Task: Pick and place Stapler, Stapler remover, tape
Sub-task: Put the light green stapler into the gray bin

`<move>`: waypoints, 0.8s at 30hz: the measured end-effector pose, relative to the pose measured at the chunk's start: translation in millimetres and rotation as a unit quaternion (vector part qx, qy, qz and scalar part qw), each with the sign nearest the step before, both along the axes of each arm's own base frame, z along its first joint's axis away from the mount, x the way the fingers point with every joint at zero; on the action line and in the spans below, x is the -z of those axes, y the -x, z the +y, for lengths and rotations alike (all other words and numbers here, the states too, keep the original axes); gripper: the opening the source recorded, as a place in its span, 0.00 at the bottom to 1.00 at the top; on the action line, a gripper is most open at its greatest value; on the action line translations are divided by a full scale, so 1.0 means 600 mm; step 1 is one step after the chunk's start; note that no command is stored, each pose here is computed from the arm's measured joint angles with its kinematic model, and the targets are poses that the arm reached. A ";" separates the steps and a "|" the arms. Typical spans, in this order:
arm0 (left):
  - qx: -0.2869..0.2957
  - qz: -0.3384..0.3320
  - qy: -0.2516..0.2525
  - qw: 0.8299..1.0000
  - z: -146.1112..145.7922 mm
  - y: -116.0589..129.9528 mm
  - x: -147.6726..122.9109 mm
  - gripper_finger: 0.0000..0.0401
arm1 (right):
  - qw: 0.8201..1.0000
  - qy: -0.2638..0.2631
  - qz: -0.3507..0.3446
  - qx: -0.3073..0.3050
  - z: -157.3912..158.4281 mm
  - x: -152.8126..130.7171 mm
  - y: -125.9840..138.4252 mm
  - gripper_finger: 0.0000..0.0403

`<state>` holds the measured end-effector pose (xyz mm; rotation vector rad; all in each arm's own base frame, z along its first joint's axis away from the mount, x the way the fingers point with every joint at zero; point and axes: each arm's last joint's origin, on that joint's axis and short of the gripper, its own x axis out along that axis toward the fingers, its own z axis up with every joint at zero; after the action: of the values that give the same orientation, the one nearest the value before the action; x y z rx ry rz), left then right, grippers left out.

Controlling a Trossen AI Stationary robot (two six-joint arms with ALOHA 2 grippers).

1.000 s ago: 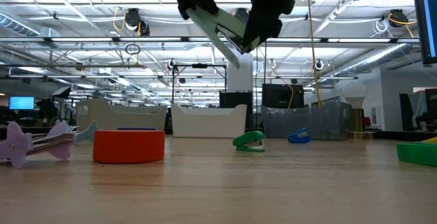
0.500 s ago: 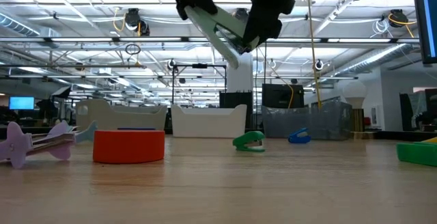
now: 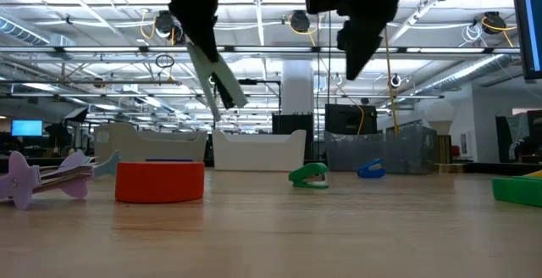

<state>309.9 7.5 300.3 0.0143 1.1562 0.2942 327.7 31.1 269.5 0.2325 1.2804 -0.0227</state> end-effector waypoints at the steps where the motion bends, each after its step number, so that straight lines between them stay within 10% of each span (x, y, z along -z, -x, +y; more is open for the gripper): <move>1: -0.017 0.003 -0.003 1.000 0.005 0.004 -0.002 0.32 | 1.000 0.015 0.006 -0.002 0.000 -0.001 0.004 0.43; 9: -0.087 -0.022 -0.029 0.996 0.032 0.060 -0.028 0.32 | 0.985 0.162 -0.050 0.031 -0.005 -0.041 0.071 0.38; 24: -0.229 -0.181 -0.094 0.952 0.081 0.181 -0.050 0.32 | 0.967 0.105 -0.204 0.111 -0.025 -0.060 0.228 0.39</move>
<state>201.4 56.4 330.0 -0.1385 0.7512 0.7870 191.1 16.4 305.4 0.1846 0.8288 -0.2869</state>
